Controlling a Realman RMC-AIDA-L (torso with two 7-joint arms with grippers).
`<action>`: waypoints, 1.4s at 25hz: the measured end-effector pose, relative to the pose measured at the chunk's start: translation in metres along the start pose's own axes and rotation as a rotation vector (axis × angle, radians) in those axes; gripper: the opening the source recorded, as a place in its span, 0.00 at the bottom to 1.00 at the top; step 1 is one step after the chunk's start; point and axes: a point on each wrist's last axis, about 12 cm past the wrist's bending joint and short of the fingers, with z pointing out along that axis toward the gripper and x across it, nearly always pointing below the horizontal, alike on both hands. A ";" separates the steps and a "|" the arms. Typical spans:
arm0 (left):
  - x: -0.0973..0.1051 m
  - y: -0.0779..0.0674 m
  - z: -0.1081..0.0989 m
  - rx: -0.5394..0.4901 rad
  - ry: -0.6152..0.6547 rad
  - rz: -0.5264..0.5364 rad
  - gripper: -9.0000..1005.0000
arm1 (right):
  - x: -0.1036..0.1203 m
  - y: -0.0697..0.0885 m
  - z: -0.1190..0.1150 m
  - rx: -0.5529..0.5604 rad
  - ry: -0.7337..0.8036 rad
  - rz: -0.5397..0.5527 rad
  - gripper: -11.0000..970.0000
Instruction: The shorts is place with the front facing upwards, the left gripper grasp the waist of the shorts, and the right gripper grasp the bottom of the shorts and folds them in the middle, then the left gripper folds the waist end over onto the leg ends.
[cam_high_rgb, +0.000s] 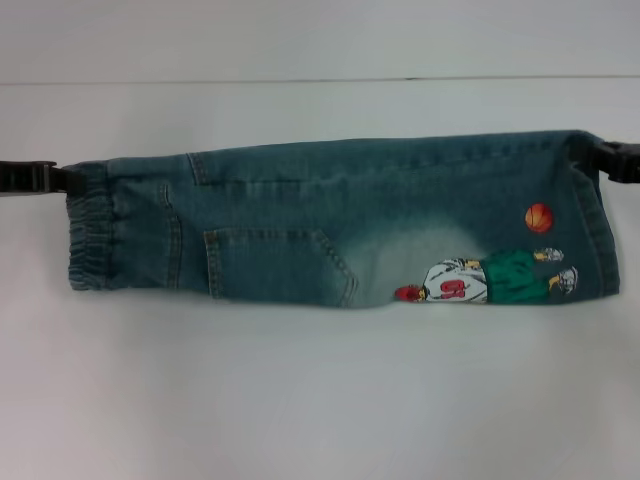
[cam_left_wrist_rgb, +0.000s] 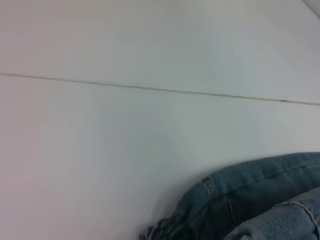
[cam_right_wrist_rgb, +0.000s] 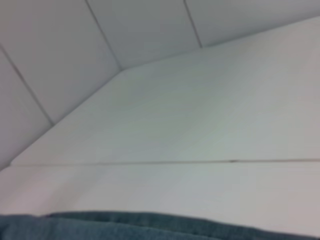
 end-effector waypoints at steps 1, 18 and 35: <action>0.000 0.000 0.001 -0.003 -0.005 -0.001 0.11 | -0.002 0.000 0.004 0.020 -0.014 0.003 0.11; -0.005 -0.002 0.017 -0.028 -0.087 0.009 0.12 | -0.016 0.005 0.045 0.145 -0.016 -0.062 0.13; -0.001 -0.012 0.039 -0.074 -0.084 0.048 0.12 | -0.014 0.021 0.083 0.238 0.016 -0.165 0.15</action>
